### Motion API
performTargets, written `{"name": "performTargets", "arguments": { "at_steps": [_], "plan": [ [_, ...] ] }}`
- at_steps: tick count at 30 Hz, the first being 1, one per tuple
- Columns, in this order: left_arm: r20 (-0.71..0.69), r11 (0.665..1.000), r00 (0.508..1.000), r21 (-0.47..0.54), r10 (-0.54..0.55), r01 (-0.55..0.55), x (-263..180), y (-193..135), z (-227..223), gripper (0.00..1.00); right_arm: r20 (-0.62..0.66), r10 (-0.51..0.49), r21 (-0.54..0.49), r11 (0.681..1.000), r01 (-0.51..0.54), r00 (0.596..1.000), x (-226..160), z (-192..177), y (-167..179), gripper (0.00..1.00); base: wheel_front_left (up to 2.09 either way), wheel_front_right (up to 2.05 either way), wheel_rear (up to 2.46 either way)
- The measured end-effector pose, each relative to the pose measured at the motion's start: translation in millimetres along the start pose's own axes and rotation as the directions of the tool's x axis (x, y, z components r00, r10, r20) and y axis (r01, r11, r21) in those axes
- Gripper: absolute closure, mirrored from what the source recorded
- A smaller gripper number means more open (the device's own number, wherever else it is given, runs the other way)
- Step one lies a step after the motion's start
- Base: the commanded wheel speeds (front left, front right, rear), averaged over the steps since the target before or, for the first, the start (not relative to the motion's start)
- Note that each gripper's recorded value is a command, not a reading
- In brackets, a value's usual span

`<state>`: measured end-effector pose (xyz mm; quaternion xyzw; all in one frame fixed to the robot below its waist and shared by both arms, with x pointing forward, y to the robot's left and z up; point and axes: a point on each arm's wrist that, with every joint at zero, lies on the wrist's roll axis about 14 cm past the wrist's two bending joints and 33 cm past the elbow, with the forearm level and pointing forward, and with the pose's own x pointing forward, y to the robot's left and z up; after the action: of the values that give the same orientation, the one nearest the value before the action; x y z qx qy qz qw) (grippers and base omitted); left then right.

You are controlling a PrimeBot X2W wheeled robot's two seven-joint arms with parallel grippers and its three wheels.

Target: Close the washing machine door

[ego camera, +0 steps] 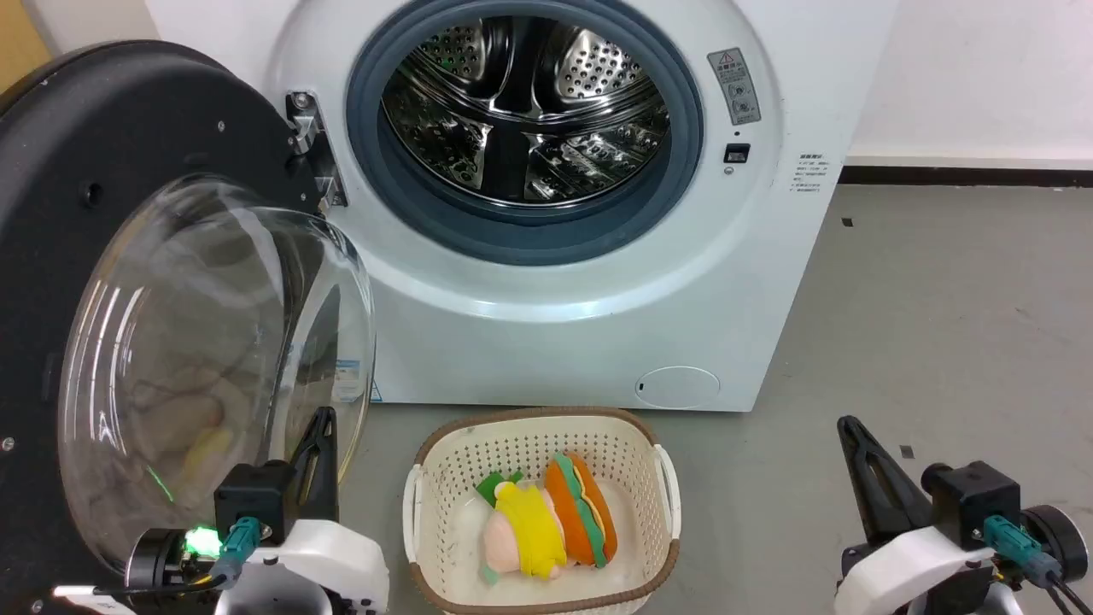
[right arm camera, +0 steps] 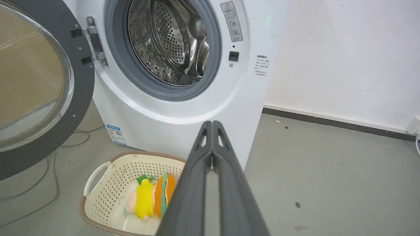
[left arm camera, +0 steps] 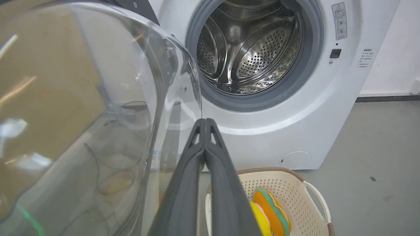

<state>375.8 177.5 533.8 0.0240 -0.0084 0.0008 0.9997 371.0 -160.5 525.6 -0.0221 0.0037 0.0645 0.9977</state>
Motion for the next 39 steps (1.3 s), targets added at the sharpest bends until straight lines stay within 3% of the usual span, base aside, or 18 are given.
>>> {"name": "performTargets", "arguments": {
  "at_steps": [29,30,39],
  "plan": [
    [0.0,1.0,1.0,0.0,0.0,0.0,0.0,0.0,0.0,1.0,0.0,0.0,0.0,1.0,0.0,1.0,0.0,0.0,0.1,1.0,0.0,0.0,0.0],
    [0.0,1.0,1.0,0.0,0.0,0.0,0.0,0.0,0.0,0.0,0.0,0.0,0.001,1.0,0.0,1.0,0.0,-0.1,0.0,0.0,0.0,0.0,0.0],
    [0.007,1.0,1.0,-0.001,0.006,-0.006,0.1,-0.3,0.9,0.0,0.003,-0.007,0.013,1.0,0.007,1.0,-0.1,-0.4,-2.6,0.0,0.0,0.0,0.0]
  ]
}}
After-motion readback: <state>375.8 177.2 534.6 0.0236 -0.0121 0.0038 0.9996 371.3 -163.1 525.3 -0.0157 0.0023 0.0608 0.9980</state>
